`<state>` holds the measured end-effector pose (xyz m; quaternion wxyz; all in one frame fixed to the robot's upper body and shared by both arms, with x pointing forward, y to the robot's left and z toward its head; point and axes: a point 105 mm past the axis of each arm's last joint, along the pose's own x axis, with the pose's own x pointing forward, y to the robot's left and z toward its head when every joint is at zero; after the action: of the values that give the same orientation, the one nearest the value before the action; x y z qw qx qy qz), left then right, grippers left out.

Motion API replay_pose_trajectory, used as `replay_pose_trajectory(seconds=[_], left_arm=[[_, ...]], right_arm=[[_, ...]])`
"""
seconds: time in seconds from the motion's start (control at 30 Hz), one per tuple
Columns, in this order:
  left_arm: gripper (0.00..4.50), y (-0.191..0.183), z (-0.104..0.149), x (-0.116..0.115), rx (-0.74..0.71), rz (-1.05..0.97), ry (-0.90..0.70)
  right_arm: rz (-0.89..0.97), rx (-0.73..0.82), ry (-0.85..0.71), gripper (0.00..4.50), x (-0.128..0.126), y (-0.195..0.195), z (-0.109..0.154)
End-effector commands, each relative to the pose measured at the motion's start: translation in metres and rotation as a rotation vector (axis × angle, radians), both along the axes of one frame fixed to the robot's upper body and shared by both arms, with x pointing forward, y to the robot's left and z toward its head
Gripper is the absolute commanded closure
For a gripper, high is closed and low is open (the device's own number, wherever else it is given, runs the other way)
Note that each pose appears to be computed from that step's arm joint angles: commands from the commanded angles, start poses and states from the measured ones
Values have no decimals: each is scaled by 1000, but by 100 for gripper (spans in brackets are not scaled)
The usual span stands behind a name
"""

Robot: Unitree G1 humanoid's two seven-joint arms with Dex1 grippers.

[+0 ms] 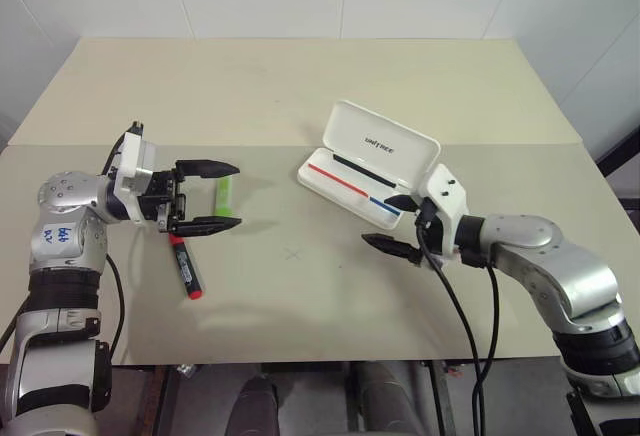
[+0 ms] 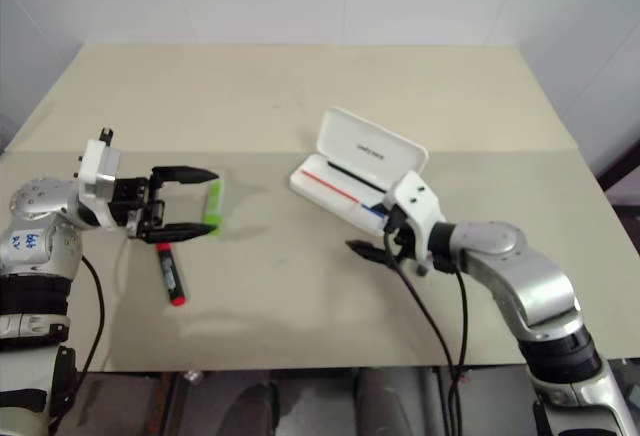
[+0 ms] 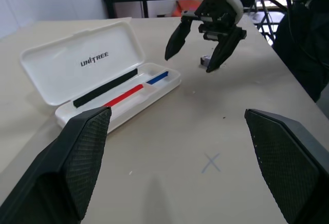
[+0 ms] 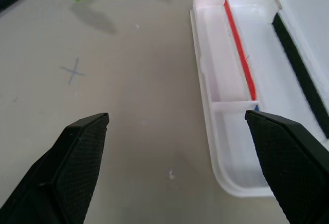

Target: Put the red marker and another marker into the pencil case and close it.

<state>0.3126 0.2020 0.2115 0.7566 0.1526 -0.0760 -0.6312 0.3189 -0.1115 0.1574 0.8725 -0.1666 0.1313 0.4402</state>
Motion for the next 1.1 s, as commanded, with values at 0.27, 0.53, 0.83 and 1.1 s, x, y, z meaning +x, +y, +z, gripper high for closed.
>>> replay_pose_trajectory(seconds=[0.27, 0.53, 0.83, 1.1], left_arm=[[3, 9, 9, -15, 13, 6, -55], [3, 9, 12, -18, 12, 26, -64], [3, 6, 9, -17, 8, 30, -72], [0, 6, 10, -16, 3, 38, -83]], right_arm=[[-22, -101, 38, 0, 22, -6, -7], [17, -107, 51, 0, 23, 1, -5], [32, -110, 48, 0, 24, 8, -9], [-73, -179, 83, 135, 42, -3, -27]])
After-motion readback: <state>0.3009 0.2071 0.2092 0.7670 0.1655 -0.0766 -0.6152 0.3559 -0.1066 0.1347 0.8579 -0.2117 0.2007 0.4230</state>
